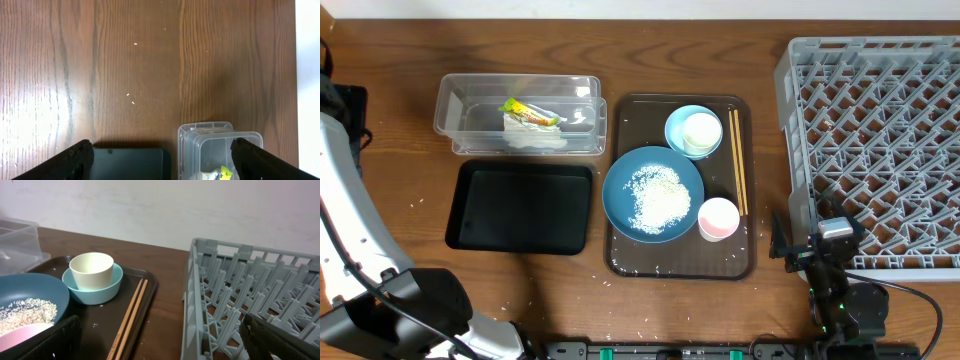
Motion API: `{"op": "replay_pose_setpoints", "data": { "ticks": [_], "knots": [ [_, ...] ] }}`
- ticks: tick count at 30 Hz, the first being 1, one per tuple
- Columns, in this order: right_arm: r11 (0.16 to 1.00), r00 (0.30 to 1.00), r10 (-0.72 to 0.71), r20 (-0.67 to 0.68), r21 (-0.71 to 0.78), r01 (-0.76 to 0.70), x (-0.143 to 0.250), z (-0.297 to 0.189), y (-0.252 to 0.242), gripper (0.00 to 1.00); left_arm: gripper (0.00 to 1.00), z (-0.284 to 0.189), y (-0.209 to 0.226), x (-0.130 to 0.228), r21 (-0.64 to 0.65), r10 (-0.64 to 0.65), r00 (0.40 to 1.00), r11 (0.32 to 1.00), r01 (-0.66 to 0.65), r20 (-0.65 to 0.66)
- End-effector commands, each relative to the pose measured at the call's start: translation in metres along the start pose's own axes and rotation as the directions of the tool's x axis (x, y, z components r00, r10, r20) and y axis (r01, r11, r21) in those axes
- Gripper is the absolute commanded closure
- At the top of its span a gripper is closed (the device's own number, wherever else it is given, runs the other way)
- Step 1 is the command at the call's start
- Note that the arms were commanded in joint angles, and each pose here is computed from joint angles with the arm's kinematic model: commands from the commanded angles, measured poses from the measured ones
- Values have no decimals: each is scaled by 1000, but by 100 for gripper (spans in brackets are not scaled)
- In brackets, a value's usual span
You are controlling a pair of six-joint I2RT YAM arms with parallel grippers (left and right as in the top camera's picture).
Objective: Sort waste into correct bins and load items into the dishwasher rack
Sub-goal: 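Drop the wrapper into the clear bin and retract the left arm, then move the right gripper over the white cup in the blue bowl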
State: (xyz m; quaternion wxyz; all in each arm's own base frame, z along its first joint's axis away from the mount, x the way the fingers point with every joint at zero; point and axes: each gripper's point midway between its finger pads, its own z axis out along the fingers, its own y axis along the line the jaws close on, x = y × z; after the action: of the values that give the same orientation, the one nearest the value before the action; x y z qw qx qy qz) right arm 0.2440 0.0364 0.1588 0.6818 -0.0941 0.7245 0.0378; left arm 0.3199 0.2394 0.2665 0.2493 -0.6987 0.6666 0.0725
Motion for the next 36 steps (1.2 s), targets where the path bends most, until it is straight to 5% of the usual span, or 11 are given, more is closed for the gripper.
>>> {"op": "replay_pose_setpoints", "data": {
  "ticks": [1, 7, 14, 21, 29, 36],
  "knots": [
    [1000, 999, -9, 37, -9, 9, -9, 0, 2, 1, 9, 3, 4, -2, -24, 16, 1000, 1000, -16, 10],
    [950, 967, 112, 228, -310, -37, -61, -16, 49, 1, 9, 3, 4, -2, -24, 16, 1000, 1000, -16, 10],
    [941, 848, 195, 493, -339, -19, -132, -46, 46, 1, 9, 3, 4, -2, -24, 16, 1000, 1000, -16, 10],
    [936, 745, 314, 589, -322, -140, -171, -66, 25, 1, 9, 3, 4, -2, -24, 16, 1000, 1000, -16, 10],
    [926, 862, 275, 426, -359, -118, -212, -46, 36, 1, 9, 3, 4, -2, -24, 16, 1000, 1000, -16, 10],
    [858, 983, 160, 95, -506, -90, -237, 17, 63, 1, 9, 3, 4, -2, -24, 16, 1000, 1000, -16, 10]
  ]
}}
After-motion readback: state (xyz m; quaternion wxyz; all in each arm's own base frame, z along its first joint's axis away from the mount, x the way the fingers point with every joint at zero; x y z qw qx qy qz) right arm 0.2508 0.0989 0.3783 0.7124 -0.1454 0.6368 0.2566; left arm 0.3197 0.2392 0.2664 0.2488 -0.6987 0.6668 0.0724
